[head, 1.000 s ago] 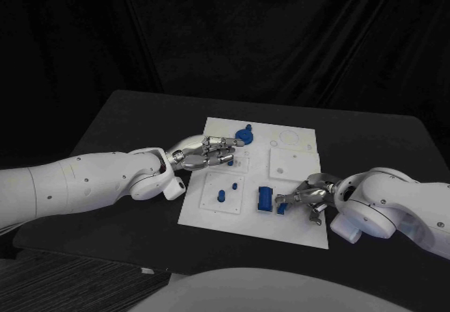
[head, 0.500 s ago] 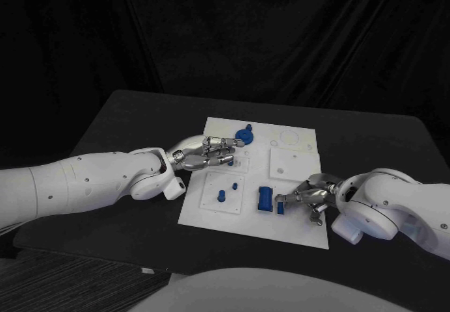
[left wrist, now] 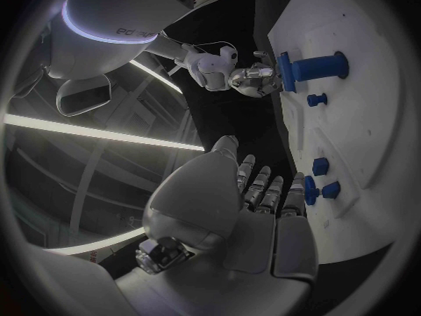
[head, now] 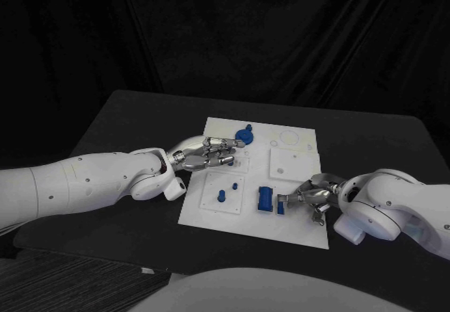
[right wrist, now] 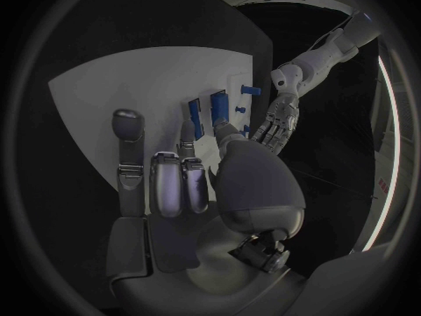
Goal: Assemble the parts on the task board
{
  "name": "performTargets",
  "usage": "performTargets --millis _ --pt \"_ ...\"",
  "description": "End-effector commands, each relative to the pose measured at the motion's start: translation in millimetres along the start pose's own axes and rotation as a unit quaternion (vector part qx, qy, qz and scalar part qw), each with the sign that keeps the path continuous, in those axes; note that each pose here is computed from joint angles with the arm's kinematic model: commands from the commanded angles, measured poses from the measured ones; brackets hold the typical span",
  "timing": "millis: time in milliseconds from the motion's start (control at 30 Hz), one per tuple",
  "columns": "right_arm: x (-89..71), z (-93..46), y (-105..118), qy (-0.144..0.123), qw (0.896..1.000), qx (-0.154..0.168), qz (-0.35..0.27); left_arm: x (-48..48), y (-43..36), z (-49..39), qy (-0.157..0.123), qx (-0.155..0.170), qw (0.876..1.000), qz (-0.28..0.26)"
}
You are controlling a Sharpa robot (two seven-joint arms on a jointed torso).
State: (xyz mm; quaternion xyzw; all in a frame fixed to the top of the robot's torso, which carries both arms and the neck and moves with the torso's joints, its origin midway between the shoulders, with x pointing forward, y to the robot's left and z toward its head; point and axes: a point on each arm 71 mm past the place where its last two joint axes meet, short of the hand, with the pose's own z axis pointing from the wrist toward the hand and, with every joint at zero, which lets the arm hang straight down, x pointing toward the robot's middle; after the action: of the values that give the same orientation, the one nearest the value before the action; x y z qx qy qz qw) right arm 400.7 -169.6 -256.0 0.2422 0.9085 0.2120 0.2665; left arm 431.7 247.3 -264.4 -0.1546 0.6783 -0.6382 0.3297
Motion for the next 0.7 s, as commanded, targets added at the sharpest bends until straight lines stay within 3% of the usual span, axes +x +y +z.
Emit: performTargets --millis 33,267,400,567,700 --pt "-1.2 -2.1 -2.4 -0.01 1.0 -0.002 0.006 1.6 -6.0 -0.8 0.002 0.041 0.999 -0.003" --pt "-15.1 -20.1 -8.3 -0.027 0.999 -0.025 0.021 3.2 -12.3 -7.8 -0.008 0.055 0.998 0.001" --pt "-28.1 -32.8 -2.5 -0.029 0.995 -0.081 0.059 2.9 -15.6 -13.3 -0.015 0.059 0.998 0.005" --pt "-33.5 -40.4 6.6 0.013 0.982 -0.153 0.109 0.4 -18.9 -20.3 -0.026 0.061 0.998 0.009" --pt "-31.9 -41.7 16.7 0.061 0.963 -0.207 0.161 -2.7 -23.4 -23.7 -0.044 0.064 0.997 -0.006"
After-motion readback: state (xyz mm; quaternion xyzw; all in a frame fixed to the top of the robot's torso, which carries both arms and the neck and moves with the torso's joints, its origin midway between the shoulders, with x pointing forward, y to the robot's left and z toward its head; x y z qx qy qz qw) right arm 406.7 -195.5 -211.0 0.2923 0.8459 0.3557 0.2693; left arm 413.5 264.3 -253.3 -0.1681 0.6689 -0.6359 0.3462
